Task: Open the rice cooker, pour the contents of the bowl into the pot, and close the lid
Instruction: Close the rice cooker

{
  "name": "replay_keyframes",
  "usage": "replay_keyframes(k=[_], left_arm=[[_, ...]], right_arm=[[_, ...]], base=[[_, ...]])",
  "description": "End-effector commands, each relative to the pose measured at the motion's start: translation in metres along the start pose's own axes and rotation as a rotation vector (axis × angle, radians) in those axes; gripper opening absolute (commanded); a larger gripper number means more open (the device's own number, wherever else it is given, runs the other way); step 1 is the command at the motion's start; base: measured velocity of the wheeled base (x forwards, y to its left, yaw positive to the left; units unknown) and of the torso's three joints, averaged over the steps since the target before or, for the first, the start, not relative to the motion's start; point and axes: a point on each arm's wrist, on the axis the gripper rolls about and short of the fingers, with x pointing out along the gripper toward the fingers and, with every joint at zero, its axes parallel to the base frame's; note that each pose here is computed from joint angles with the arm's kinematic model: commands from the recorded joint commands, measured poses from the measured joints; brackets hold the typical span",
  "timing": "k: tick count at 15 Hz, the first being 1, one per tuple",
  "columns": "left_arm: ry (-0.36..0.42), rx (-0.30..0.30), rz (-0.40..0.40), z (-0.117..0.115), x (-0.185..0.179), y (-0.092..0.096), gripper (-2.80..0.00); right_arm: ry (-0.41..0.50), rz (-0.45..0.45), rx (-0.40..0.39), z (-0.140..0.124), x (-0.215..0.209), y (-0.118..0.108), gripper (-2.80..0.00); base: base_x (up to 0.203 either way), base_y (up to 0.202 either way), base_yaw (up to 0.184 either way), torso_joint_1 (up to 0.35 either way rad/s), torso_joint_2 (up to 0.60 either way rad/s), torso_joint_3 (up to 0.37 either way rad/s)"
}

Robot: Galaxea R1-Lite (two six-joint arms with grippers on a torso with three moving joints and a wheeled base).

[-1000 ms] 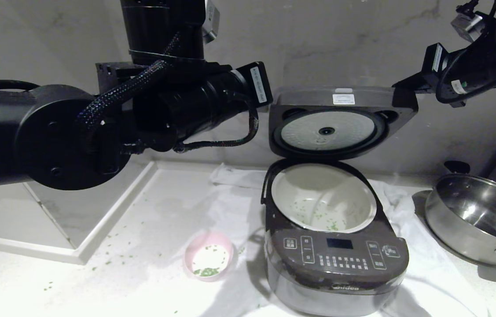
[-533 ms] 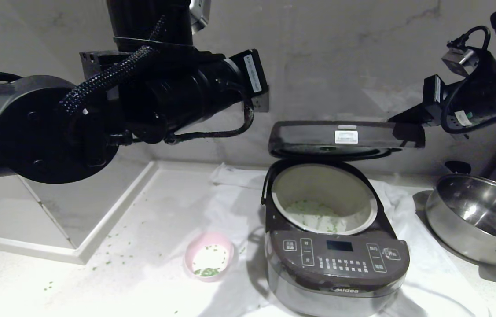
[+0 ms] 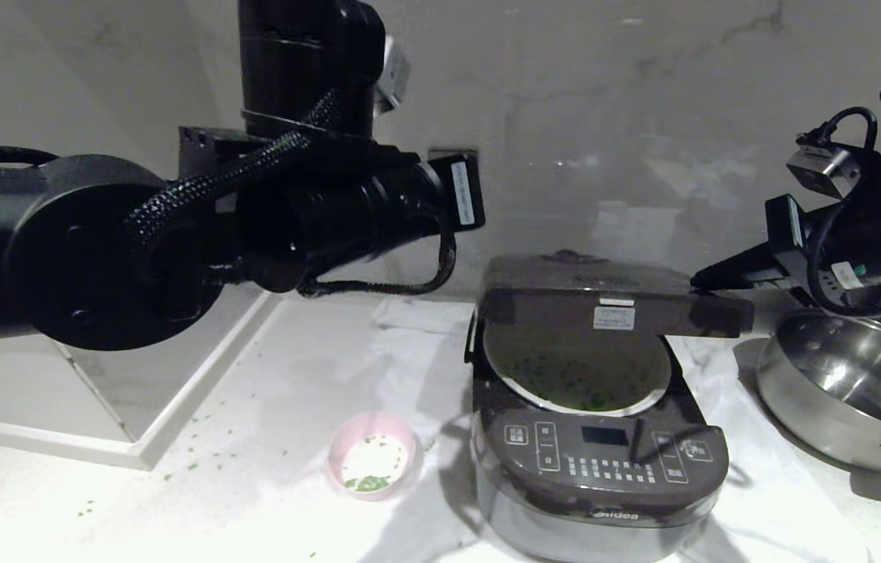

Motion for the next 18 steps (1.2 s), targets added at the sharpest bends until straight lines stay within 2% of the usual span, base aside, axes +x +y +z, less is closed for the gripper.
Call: replay_keyframes(k=[1,6,9,12,16,18], left_arm=[[0.064,0.036,0.015,-0.021,0.014,-0.001,-2.8],[0.133,0.097,-0.022,-0.051,0.029,-0.02,-2.8],[0.17,0.168,-0.018,-0.066,0.04,-0.02,-2.8],[0.241,0.242,0.001,-0.091,0.053,-0.015,-2.8],[0.314,0.309,0.011,-0.116,0.055,-0.009,-2.8],[0.308,0.327,0.002,-0.121,0.052,-0.008,-2.8]], right_arm=[[0.015,0.001,0.0,-0.012,0.003,-0.004,-2.8],[0.048,-0.01,0.011,-0.028,0.012,-0.016,-2.8],[0.038,-0.003,0.006,-0.034,0.018,-0.02,-2.8],[0.045,0.001,0.006,-0.038,0.02,-0.021,-2.8],[0.047,0.001,0.006,-0.042,0.02,-0.023,-2.8],[0.056,-0.002,0.01,-0.044,0.023,-0.026,-2.8]], base=[[0.0,0.0,0.0,0.0,0.0,0.0],[0.0,0.0,0.0,0.0,0.0,0.0],[0.0,0.0,0.0,0.0,0.0,0.0],[0.0,0.0,0.0,0.0,0.0,0.0],[0.0,0.0,0.0,0.0,0.0,0.0],[0.0,0.0,0.0,0.0,0.0,0.0]])
